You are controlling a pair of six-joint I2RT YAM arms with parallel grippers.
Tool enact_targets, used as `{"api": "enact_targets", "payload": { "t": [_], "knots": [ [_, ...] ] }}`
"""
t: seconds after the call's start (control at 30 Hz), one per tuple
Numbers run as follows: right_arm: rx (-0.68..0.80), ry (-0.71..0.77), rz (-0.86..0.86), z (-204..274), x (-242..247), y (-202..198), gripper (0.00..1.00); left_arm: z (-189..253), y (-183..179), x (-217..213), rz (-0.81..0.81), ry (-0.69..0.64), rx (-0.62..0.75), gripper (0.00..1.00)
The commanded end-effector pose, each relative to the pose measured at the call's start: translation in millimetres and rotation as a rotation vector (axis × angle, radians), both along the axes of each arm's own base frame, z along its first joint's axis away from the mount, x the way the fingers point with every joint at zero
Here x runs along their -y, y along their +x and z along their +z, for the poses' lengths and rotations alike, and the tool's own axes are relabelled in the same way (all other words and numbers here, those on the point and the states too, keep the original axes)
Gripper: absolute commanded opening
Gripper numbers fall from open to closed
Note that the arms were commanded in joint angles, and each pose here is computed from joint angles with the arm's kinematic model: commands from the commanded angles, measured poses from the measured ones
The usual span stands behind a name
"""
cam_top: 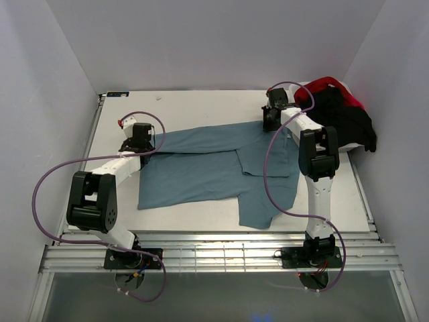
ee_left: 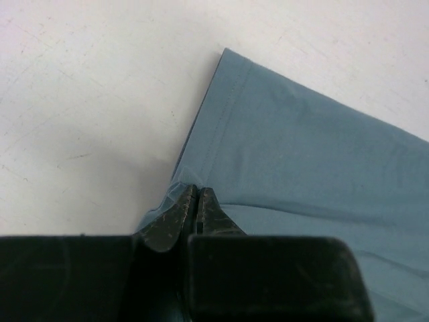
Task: Fold and stack the t-shirts
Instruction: Fold the flattened tshirt in 1/3 of the way
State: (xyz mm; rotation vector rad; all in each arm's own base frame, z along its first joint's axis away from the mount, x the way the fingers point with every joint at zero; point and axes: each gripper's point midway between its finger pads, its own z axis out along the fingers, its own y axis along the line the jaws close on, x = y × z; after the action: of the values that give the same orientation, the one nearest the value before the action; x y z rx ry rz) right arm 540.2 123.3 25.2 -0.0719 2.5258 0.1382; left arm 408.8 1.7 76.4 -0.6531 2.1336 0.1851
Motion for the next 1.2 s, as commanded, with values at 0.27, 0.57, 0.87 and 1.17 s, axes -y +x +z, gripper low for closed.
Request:
{"api": "enact_targets", "payload": {
  "t": [0.27, 0.57, 0.87, 1.17],
  "knots": [
    [-0.142, -0.046, 0.003, -46.8, 14.6, -29.3, 0.19, -3.5, -17.0, 5.2, -0.009, -0.028, -0.033, 0.40],
    [-0.150, -0.038, 0.009, -48.8, 12.9, -30.5, 0.19, 25.2, -13.9, 1.4, 0.031, -0.023, 0.049, 0.73],
    [-0.156, -0.044, 0.015, -51.7, 12.9, -32.1, 0.19, 31.9, 41.9, 13.1, -0.020, -0.012, 0.089, 0.50],
    [-0.159, -0.046, 0.016, -50.6, 13.1, -32.7, 0.15, -8.6, 65.2, 20.9, -0.041, -0.010, -0.011, 0.00]
  ]
}}
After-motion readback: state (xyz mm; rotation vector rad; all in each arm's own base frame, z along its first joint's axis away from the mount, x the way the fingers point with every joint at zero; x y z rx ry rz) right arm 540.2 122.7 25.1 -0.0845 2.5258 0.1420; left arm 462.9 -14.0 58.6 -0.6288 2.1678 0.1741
